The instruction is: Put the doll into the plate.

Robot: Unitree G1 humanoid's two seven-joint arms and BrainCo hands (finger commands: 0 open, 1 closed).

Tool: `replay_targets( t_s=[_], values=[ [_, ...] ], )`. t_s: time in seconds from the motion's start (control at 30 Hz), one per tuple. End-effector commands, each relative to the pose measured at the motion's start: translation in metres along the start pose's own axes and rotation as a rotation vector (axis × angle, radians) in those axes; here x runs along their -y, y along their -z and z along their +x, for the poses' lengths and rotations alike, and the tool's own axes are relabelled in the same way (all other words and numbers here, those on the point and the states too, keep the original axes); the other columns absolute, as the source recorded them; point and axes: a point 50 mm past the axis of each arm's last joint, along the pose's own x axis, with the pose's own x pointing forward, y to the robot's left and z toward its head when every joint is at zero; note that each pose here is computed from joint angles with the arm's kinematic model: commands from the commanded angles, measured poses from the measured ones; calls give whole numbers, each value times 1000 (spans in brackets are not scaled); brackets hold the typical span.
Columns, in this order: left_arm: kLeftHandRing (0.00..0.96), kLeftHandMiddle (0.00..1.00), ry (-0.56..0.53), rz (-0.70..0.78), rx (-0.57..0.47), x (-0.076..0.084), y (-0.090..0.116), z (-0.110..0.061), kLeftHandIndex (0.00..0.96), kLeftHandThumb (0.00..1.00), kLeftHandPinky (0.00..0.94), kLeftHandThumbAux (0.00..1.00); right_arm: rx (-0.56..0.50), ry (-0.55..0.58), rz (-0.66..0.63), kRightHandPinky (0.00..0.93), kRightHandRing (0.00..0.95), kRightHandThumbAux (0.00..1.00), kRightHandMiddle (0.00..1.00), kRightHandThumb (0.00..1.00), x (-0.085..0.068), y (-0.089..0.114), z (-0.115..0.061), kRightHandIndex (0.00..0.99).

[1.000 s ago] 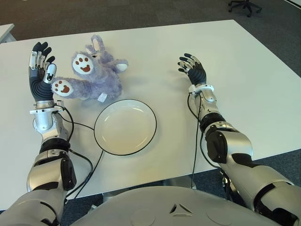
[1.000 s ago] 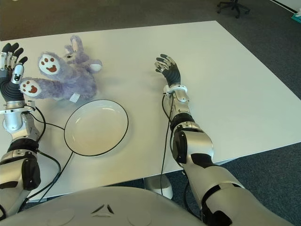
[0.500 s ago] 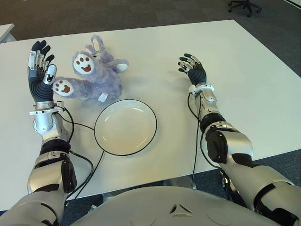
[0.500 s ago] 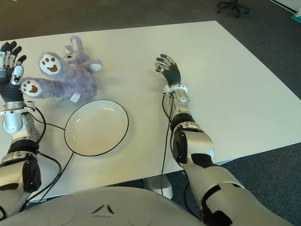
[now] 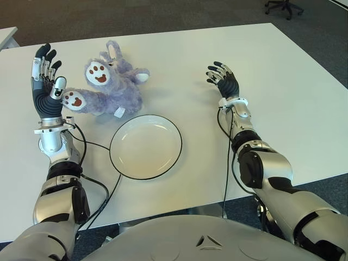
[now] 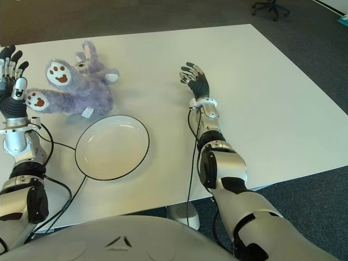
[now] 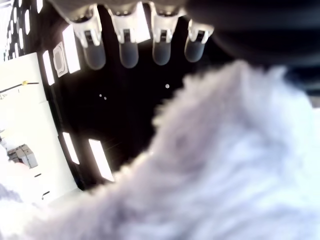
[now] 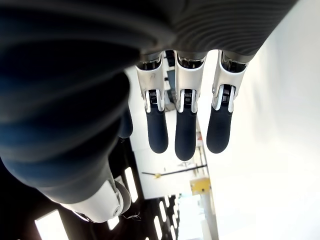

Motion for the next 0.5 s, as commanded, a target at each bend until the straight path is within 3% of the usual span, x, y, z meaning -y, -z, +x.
replay_targets(
  t_s=[0.03,0.5],
  values=[
    [81,80,11,-115,-600,37,37,-166,0,165,92,355,-87,19,40,316,289,810,270,452,5,21,-11,180],
    [102,99,43,-74,-603,43,33,-174,0,148,114,383,-87,18,46,307,282,812,263,475,5,21,-11,180]
  ],
)
